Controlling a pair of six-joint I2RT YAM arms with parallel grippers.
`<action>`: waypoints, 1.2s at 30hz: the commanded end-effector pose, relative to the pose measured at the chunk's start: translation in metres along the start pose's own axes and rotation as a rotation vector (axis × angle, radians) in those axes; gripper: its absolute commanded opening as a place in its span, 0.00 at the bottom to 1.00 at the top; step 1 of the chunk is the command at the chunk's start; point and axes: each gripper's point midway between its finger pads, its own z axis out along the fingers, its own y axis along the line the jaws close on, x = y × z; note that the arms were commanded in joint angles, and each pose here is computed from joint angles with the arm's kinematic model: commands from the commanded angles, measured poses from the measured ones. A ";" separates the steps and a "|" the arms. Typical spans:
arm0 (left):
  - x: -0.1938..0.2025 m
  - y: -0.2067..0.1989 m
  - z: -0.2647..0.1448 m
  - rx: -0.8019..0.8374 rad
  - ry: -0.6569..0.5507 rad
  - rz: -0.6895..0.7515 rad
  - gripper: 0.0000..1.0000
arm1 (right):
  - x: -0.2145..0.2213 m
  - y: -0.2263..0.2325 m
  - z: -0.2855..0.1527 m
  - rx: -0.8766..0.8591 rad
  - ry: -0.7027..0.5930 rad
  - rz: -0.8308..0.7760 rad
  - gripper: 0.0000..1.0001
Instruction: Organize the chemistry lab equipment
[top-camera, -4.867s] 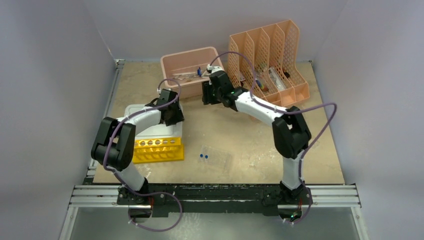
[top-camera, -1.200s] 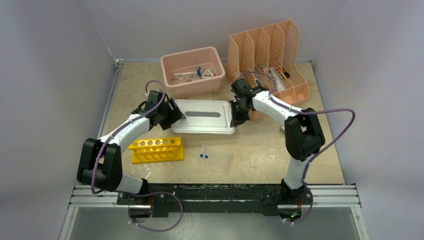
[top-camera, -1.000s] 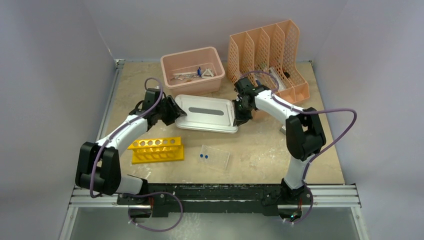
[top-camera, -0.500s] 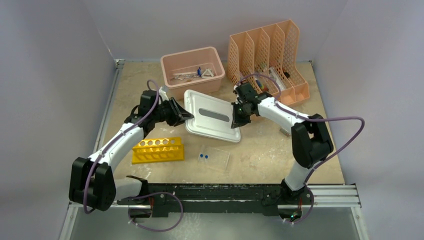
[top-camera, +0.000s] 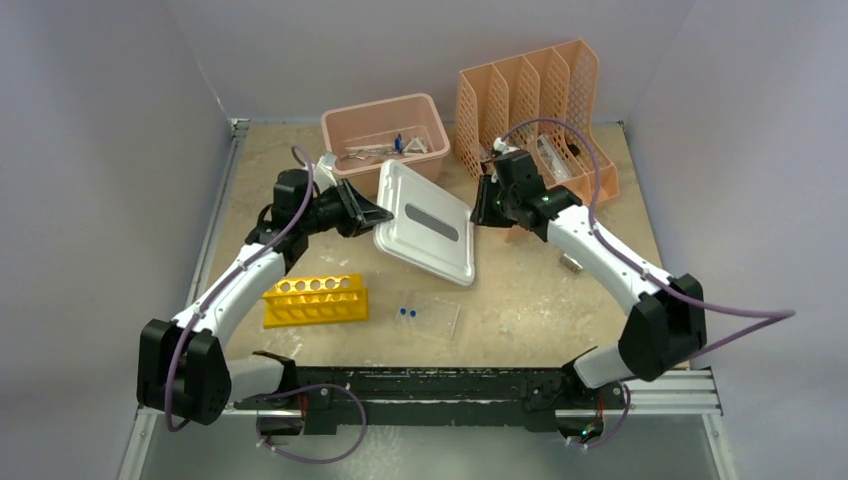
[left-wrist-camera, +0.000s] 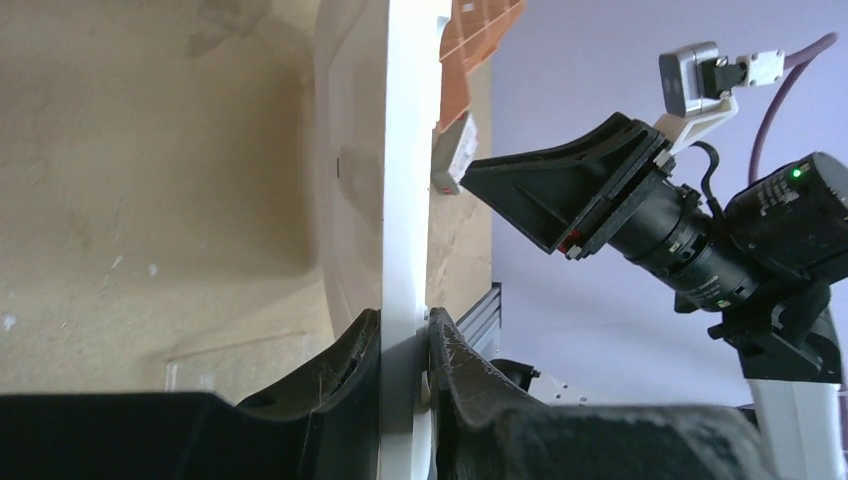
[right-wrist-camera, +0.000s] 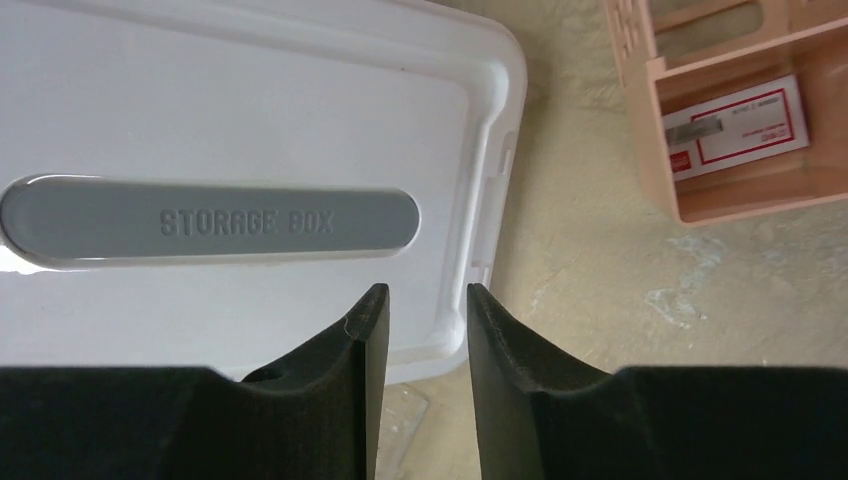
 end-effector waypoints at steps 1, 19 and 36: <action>-0.026 -0.079 -0.014 0.230 -0.064 0.124 0.00 | -0.046 -0.002 -0.033 0.044 -0.203 0.028 0.37; -0.129 -0.147 -0.050 0.256 -0.273 0.242 0.00 | -0.141 0.010 -0.122 0.038 -0.592 0.064 0.41; -0.247 -0.087 -0.040 0.251 -0.483 -0.002 0.00 | -0.186 0.050 -0.045 -0.035 -0.594 -0.081 0.43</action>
